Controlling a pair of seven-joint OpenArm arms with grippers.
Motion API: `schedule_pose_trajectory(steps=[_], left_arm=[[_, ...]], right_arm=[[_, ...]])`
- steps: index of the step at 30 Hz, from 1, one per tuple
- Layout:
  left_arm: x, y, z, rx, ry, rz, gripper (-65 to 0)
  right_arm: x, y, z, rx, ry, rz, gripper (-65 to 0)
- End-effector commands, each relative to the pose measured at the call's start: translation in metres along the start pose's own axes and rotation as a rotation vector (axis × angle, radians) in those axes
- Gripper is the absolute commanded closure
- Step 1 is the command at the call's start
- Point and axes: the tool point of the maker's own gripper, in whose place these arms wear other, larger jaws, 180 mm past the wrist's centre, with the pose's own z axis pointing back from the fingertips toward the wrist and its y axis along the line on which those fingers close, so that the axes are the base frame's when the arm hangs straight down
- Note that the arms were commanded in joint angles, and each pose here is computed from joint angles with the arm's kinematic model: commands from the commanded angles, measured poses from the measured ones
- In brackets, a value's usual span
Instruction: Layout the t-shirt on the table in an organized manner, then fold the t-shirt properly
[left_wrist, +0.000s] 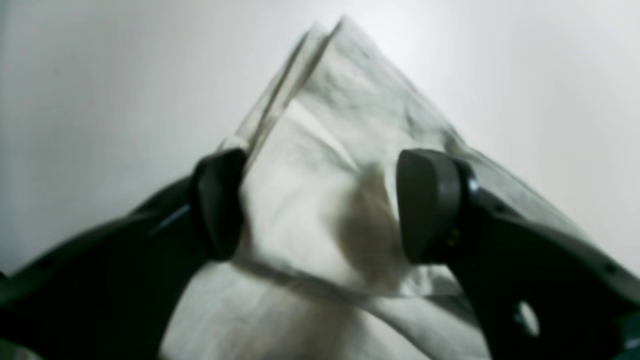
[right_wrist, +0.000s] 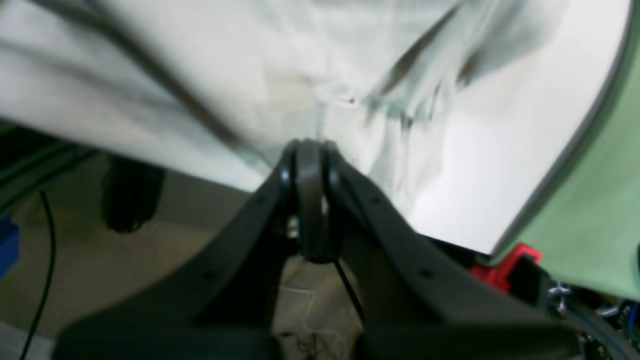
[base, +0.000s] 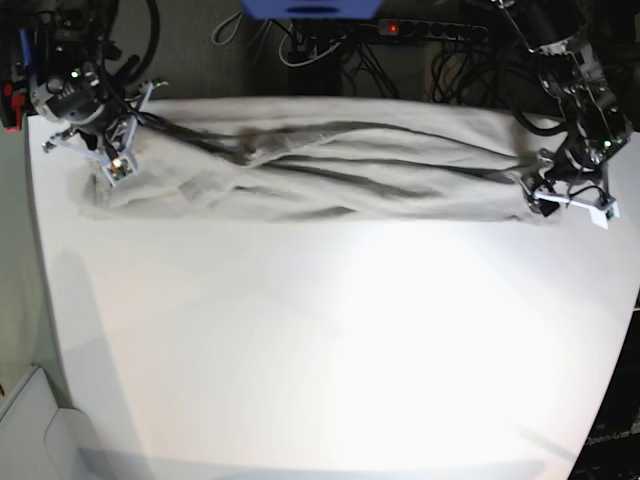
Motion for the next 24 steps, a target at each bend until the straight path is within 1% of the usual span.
schedule_pose_trajectory(steps=[1, 6, 7, 8, 9, 15, 16, 17, 19, 21, 24], left_arm=[[-0.004, -0.001, 0.0, -0.003, 0.025, 0.004, -45.7], [-0.004, -0.001, 0.0, -0.003, 0.025, 0.004, -45.7], [-0.003, -0.001, 0.0, -0.003, 0.024, 0.004, -45.7], [-0.003, -0.001, 0.0, -0.003, 0.024, 0.004, -45.7], [-0.003, -0.001, 0.0, -0.003, 0.024, 0.004, -45.7], [-0.006, 0.0, 0.001, 0.0, 0.032, 0.003, -45.8], [-0.006, 0.0, 0.001, 0.0, 0.034, 0.003, -45.8], [-0.006, 0.001, 0.001, 0.0, 0.034, 0.004, -45.8], [-0.007, 0.003, 0.001, 0.004, 0.037, 0.009, -46.9], [-0.007, 0.004, 0.001, 0.009, 0.036, 0.015, -51.7], [-0.009, 0.008, 0.003, 0.018, 0.042, 0.007, -61.3]], right_arm=[[0.005, -0.005, 0.001, -0.011, -0.019, -0.002, 0.0], [0.004, 0.002, -0.002, 0.007, -0.016, -0.011, -0.3], [0.004, 0.003, -0.002, 0.01, -0.017, -0.015, -1.3], [0.005, 0.004, -0.002, 0.012, -0.018, -0.015, -3.8], [0.005, 0.004, -0.002, 0.012, -0.018, -0.015, -6.9], [0.005, 0.003, -0.002, 0.01, -0.019, -0.014, -36.0], [0.005, 0.003, -0.002, 0.009, -0.018, -0.013, -39.8], [0.005, 0.003, -0.002, 0.008, -0.019, -0.012, -42.3], [0.009, 0.0, -0.001, 0.002, -0.028, -0.014, -43.5], [0.013, -0.002, -0.002, -0.003, -0.038, -0.015, -43.5], [0.016, -0.003, -0.002, -0.004, -0.044, -0.016, -43.5]])
